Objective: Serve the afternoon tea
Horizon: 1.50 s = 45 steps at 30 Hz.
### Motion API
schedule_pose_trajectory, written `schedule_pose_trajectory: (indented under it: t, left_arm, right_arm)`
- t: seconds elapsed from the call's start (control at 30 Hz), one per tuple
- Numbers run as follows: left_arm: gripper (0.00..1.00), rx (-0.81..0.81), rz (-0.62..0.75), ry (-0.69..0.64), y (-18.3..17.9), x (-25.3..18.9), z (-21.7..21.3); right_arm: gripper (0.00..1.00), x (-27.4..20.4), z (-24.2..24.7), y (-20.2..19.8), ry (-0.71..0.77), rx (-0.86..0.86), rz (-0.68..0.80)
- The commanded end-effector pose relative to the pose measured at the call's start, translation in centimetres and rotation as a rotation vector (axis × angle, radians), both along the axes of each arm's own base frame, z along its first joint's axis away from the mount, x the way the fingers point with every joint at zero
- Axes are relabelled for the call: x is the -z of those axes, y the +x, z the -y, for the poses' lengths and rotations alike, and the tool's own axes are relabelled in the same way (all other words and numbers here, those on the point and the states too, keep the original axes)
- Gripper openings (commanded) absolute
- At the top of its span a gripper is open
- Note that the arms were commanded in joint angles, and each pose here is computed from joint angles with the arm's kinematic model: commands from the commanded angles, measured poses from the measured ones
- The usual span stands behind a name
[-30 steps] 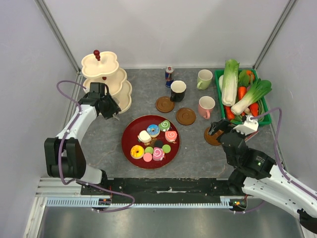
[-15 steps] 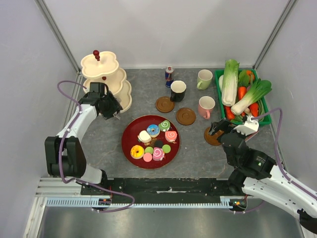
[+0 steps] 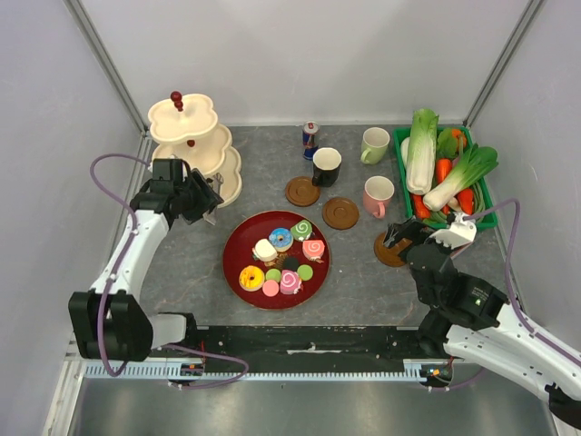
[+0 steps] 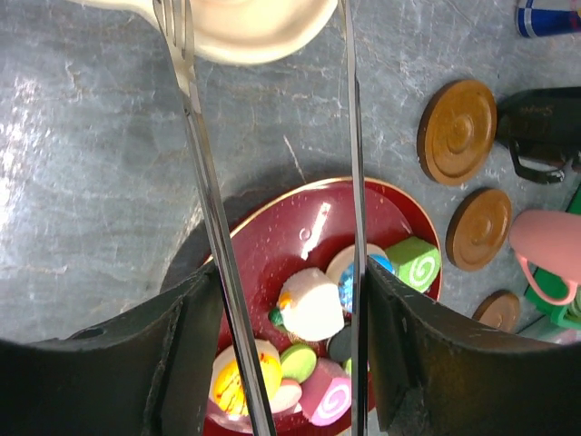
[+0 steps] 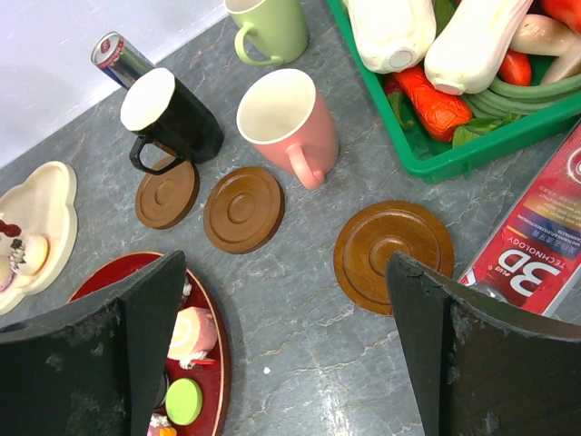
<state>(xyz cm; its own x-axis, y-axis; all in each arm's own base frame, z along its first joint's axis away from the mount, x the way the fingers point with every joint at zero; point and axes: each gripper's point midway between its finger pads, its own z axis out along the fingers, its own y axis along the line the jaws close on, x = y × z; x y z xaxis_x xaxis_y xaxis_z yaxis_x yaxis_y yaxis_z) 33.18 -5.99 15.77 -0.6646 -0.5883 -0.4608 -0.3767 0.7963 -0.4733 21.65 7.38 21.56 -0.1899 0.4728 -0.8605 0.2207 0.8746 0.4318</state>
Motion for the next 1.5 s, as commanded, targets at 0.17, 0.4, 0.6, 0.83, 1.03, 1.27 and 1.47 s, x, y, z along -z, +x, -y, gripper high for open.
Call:
schedule_pose_trajectory:
  t: [0.17,0.4,0.6,0.83,1.03,1.27,1.47]
  left_arm:
    - [0.65,0.156,0.083,-0.116,-5.4,-3.8,2.9]
    - [0.64,0.493,0.075,-0.072,-9.3,-4.4,10.3]
    - [0.63,0.68,0.032,0.045,-11.6,-3.1,12.2]
    - [0.63,0.768,-0.005,0.248,-12.6,-2.2,11.8]
    - [0.64,0.847,-0.037,0.343,-12.7,-1.0,11.9]
    - [0.65,0.953,-0.023,0.311,-12.9,-0.6,13.8]
    - [0.65,0.972,-0.086,0.348,-13.1,0.9,13.2]
  right_arm:
    - [0.98,-1.2,0.2,0.0,0.048,0.015,0.029]
    - [0.98,-1.1,0.1,0.0,0.056,0.015,0.029]
    - [0.98,-1.3,-0.2,0.1,0.067,0.005,0.034]
    - [0.98,-0.8,-0.3,0.1,0.073,0.005,0.027]
    - [0.98,-0.8,-0.3,0.1,0.071,0.008,0.027]
    - [0.98,-0.8,-0.2,0.1,0.07,0.007,0.029]
    - [0.98,-1.0,-0.1,0.0,0.071,0.009,0.034]
